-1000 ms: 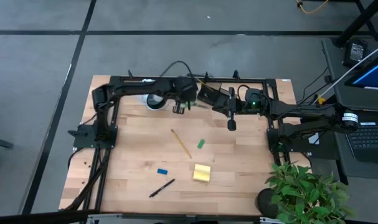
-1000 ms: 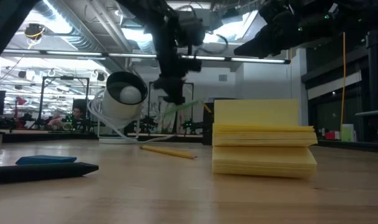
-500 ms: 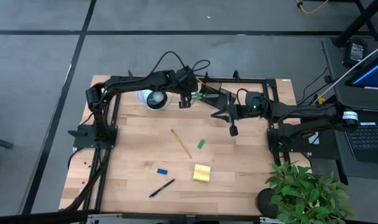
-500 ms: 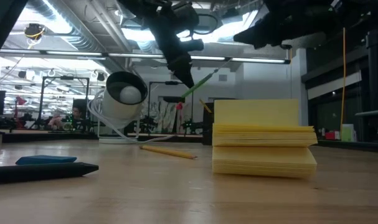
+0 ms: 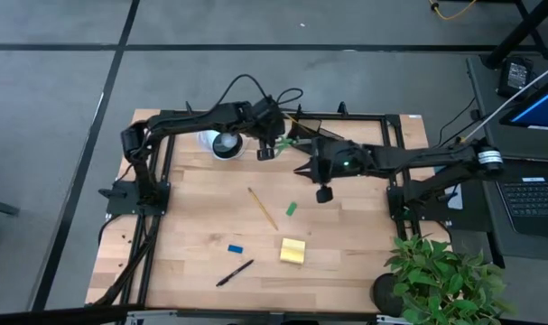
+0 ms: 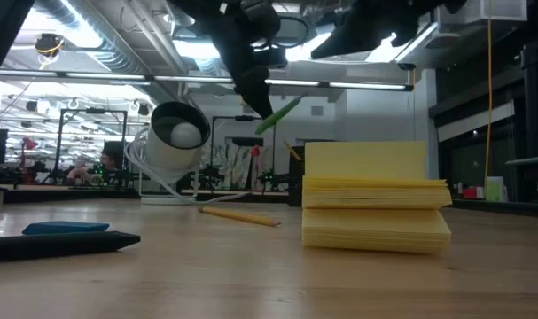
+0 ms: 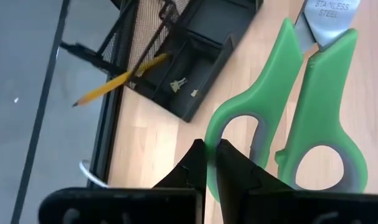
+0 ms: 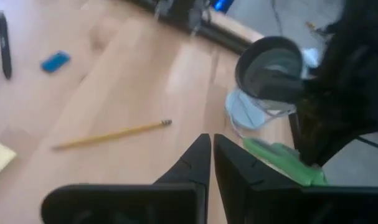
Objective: Pick and place office supplies into organizer
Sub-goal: Put the green scissors into the desk organizer
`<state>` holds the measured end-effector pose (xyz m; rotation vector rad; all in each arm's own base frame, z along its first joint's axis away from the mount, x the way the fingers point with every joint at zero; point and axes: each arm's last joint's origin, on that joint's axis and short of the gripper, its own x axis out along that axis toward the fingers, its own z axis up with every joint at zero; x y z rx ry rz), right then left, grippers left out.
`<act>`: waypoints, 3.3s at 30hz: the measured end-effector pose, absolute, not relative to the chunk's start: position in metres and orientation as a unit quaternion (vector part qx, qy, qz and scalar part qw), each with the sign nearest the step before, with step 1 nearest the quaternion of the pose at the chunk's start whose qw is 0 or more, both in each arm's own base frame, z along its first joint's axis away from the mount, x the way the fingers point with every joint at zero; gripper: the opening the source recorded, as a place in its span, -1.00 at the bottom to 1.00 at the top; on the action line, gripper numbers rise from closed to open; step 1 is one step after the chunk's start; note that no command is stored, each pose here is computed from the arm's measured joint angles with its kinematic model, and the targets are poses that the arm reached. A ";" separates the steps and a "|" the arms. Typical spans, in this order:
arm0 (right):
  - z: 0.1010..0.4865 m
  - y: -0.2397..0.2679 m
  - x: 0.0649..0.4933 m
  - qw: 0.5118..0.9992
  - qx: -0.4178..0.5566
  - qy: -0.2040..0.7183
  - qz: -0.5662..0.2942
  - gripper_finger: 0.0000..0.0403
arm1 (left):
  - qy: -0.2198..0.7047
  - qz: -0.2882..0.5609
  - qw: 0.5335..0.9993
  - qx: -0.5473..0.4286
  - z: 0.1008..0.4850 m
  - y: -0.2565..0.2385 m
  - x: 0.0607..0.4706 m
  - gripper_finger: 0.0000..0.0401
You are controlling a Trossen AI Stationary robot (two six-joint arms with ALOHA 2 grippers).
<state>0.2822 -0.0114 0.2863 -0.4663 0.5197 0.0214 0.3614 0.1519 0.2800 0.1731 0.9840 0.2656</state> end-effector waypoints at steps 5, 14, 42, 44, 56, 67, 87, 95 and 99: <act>0.286 -0.004 0.307 0.897 -0.321 0.305 0.003 -0.77 | 0.463 0.118 0.874 0.088 0.294 0.140 0.355 -0.96; 0.286 0.010 0.347 0.820 -0.458 0.343 -0.031 -0.30 | 0.472 0.093 0.874 0.070 0.303 0.127 0.347 -0.96; 0.244 0.012 0.385 0.716 -0.574 0.392 -0.067 -0.28 | 0.489 0.065 0.867 0.075 0.300 0.107 0.350 -0.96; 0.244 0.012 0.385 0.714 -0.574 0.394 -0.071 -0.32 | 0.489 0.065 0.867 0.075 0.300 0.107 0.350 -0.96; 0.245 0.012 0.386 0.717 -0.573 0.390 -0.077 -0.76 | 0.491 0.063 0.866 0.076 0.300 0.107 0.350 -0.95; 0.247 0.012 0.385 0.727 -0.555 0.392 -0.102 -0.76 | 0.490 0.061 0.865 0.092 0.300 0.107 0.350 -0.63; 0.293 0.018 0.368 0.775 -0.512 0.325 -0.179 -0.76 | 0.352 0.107 0.922 0.122 0.397 0.087 0.278 -0.50; 0.344 0.011 0.324 0.865 -0.409 0.212 -0.197 -0.76 | 0.336 0.104 0.929 0.113 0.404 0.079 0.272 -0.64; 0.342 0.007 0.301 0.884 -0.386 0.142 -0.224 -0.76 | 0.338 0.092 0.929 0.119 0.403 0.073 0.273 -0.72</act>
